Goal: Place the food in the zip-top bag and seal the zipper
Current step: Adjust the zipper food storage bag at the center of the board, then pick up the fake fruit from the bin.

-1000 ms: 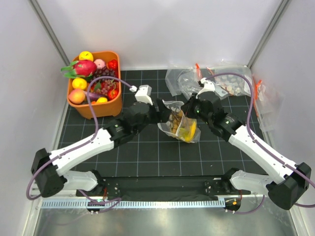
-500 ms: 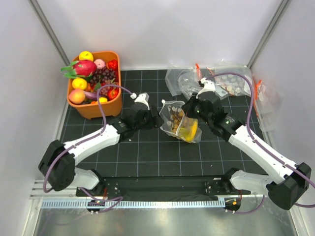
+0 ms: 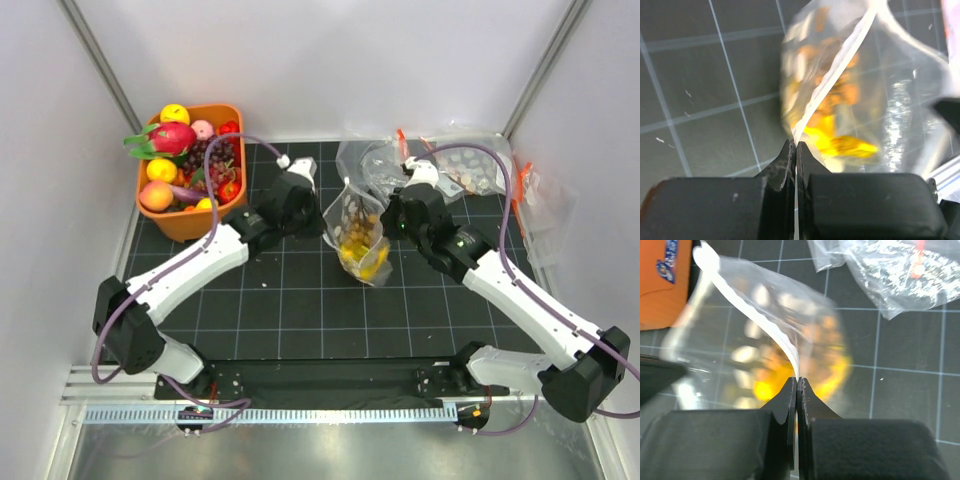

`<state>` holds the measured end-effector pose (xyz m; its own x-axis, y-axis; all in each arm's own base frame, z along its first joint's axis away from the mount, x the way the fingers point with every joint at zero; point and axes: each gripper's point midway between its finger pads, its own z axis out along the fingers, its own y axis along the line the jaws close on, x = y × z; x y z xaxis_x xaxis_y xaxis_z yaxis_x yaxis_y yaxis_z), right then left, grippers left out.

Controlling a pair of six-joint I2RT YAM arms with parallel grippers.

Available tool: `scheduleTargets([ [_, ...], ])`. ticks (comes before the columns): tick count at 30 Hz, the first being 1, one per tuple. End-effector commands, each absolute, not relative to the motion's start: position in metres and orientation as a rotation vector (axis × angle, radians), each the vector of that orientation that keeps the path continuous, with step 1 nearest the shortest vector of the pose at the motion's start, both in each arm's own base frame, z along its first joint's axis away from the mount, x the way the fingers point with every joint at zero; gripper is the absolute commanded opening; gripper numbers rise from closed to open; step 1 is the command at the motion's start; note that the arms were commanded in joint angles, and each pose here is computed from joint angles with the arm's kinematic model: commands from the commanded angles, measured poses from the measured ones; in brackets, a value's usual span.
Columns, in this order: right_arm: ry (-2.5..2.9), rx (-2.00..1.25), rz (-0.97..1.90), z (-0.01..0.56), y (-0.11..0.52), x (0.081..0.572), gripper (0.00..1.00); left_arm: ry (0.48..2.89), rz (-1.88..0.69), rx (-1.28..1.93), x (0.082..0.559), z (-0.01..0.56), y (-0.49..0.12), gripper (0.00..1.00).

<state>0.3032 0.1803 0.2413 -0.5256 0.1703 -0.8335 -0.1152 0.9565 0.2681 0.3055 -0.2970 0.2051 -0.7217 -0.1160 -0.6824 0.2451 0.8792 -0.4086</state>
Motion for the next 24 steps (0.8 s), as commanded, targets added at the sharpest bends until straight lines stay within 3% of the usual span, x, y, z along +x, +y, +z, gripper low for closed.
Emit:
scheduleTargets([
  [1, 2.076, 0.012, 0.261, 0.255, 0.171, 0.313, 0.01, 2.303, -0.440, 0.168, 0.302, 0.233, -0.265, 0.00],
  [2, 2.071, 0.011, 0.260, 0.258, 0.172, 0.314, 0.01, 2.322, -0.401, 0.172, 0.299, 0.231, -0.258, 0.01],
  [5, 2.064, 0.008, 0.262, 0.263, 0.174, 0.317, 0.01, 2.319, -0.334, 0.172, 0.304, 0.230, -0.246, 0.18],
  [7, 2.054, 0.006, 0.275, 0.268, 0.176, 0.318, 0.01, 2.336, -0.337, 0.152, 0.309, 0.224, -0.240, 0.22],
  [12, 2.030, -0.007, 0.320, 0.287, 0.183, 0.319, 0.01, 2.305, -0.362, 0.100, 0.317, 0.233, -0.225, 0.55],
  [13, 2.026, -0.021, 0.322, 0.289, 0.183, 0.320, 0.01, 2.279, -0.333, 0.083, 0.319, 0.239, -0.217, 0.69],
  [15, 2.024, -0.024, 0.316, 0.289, 0.183, 0.320, 0.01, 2.213, -0.306, 0.045, 0.320, 0.260, -0.202, 0.84],
  [16, 2.021, -0.019, 0.305, 0.289, 0.182, 0.321, 0.01, 2.188, -0.282, 0.022, 0.321, 0.266, -0.193, 0.97],
  [20, 2.033, -0.029, 0.298, 0.283, 0.183, 0.322, 0.01, 2.083, -0.221, -0.132, 0.332, 0.294, -0.148, 1.00],
  [24, 2.020, -0.047, 0.323, 0.284, 0.188, 0.323, 0.01, 2.056, 0.058, -0.359, 0.357, 0.298, -0.068, 1.00],
])
